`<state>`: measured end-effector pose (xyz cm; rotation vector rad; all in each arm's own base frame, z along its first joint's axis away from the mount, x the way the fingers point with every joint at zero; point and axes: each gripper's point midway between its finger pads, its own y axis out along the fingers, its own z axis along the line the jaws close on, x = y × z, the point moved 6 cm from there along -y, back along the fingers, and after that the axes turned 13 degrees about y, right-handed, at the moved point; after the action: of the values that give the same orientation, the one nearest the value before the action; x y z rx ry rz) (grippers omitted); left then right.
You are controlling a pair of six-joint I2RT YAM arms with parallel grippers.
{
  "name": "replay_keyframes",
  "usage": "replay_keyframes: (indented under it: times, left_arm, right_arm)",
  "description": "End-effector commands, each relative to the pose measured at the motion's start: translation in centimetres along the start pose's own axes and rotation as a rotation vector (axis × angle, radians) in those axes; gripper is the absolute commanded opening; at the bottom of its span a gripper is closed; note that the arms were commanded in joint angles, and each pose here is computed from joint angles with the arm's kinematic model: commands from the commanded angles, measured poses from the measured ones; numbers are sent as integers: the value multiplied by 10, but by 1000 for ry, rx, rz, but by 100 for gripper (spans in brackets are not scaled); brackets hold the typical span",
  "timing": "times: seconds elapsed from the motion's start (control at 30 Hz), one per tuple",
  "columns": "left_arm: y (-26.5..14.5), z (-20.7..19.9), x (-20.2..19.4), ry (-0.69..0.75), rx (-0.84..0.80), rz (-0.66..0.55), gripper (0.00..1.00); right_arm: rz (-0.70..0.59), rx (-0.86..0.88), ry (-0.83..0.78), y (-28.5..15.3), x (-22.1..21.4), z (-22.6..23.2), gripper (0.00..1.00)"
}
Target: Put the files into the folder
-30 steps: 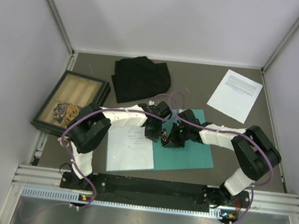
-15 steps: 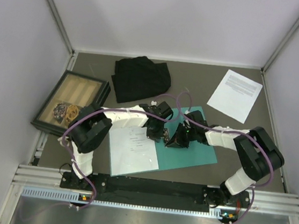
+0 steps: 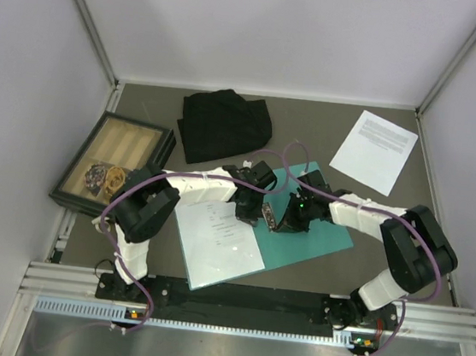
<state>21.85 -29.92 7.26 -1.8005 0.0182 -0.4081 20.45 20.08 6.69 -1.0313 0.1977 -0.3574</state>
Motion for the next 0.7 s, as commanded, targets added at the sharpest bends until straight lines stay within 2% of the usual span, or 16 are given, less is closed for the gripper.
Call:
replay_keyframes:
  times: [0.0, 0.13, 0.23, 0.37, 0.47, 0.5, 0.67]
  left_arm:
    - [33, 54, -51, 49, 264, 204, 0]
    - [32, 53, -50, 56, 259, 201, 0]
    - [29, 49, -45, 81, 232, 191, 0]
    - [7, 23, -14, 124, 106, 79, 0]
    - [-14, 12, 11, 92, 57, -1, 11]
    - [-18, 9, 16, 73, 41, -20, 19]
    - [-28, 2, 40, -14, 13, -89, 37]
  right_arm:
    - [-67, -379, 13, 17, -4, -77, 0]
    - [-35, -347, 19, 31, -9, -79, 0]
    - [-81, -203, -33, 16, 0, -48, 0]
    - [-47, 31, -122, -11, 2, 2, 0]
    - [-37, 124, -129, -24, 1, 20, 0]
    - [-46, 150, -131, -27, 1, 24, 0]
    - [-49, 207, -149, -37, 0, 34, 0]
